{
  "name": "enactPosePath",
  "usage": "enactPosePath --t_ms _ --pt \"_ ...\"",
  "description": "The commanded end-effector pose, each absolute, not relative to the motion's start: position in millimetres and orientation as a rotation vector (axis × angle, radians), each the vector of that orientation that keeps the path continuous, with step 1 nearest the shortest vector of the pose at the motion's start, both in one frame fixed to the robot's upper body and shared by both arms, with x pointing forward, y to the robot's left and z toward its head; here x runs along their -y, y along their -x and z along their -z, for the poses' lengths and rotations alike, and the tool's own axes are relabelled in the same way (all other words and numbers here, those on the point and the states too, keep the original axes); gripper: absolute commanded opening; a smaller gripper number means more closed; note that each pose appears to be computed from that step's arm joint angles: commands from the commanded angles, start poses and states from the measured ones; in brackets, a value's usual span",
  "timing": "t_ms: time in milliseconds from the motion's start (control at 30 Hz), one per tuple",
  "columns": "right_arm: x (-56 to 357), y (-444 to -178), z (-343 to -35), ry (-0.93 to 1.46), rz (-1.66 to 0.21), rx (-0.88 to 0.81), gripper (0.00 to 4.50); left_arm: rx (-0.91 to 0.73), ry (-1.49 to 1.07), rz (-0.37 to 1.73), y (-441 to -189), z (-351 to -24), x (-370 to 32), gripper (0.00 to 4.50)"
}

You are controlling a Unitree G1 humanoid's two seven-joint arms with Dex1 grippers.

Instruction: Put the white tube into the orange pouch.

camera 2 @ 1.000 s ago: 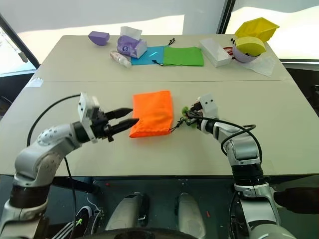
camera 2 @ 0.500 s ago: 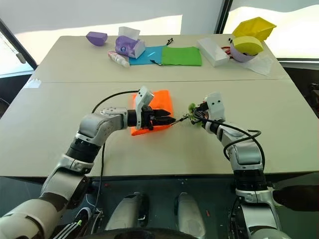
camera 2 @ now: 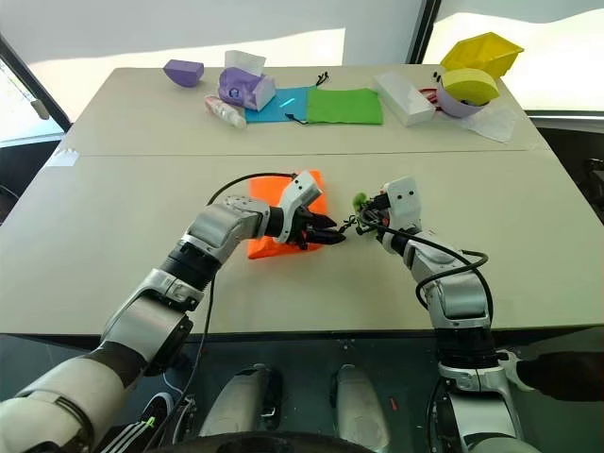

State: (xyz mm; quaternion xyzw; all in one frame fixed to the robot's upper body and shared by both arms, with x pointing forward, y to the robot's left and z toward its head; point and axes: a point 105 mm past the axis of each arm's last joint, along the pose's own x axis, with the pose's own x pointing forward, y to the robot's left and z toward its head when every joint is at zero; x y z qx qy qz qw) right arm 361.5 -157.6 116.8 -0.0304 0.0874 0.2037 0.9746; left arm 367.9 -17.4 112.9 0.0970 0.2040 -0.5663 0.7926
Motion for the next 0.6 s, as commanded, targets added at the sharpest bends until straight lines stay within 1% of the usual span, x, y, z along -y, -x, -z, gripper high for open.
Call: enactPosePath --t_ms 33,100,200,300,333,367,467,600 --pt "153 -360 -136 0.072 -0.423 -0.104 0.00 -0.381 -0.232 1.189 -376 -123 21 2.41" --pt "152 -360 -136 0.073 -0.422 -0.105 0.00 -0.400 -0.204 1.197 -374 -122 22 2.41" --pt "152 -361 -137 0.072 -0.420 -0.102 0.00 -0.428 -0.244 1.217 -369 -112 23 2.41" --pt "151 -361 -138 0.071 -0.420 -0.100 0.00 -0.425 -0.249 1.218 -368 -108 26 2.41" --pt "151 -361 -138 0.070 -0.420 -0.100 0.00 -0.421 -0.258 1.215 -368 -107 26 1.89" --pt "151 -361 -139 0.070 -0.420 -0.100 0.00 -0.412 -0.268 1.216 -368 -107 27 1.62" --pt "149 -360 -140 0.065 -0.428 -0.099 0.00 -0.392 -0.319 1.200 -370 -106 26 0.09" --pt "148 -360 -139 0.064 -0.429 -0.102 0.00 -0.373 -0.306 1.187 -373 -110 25 0.09"
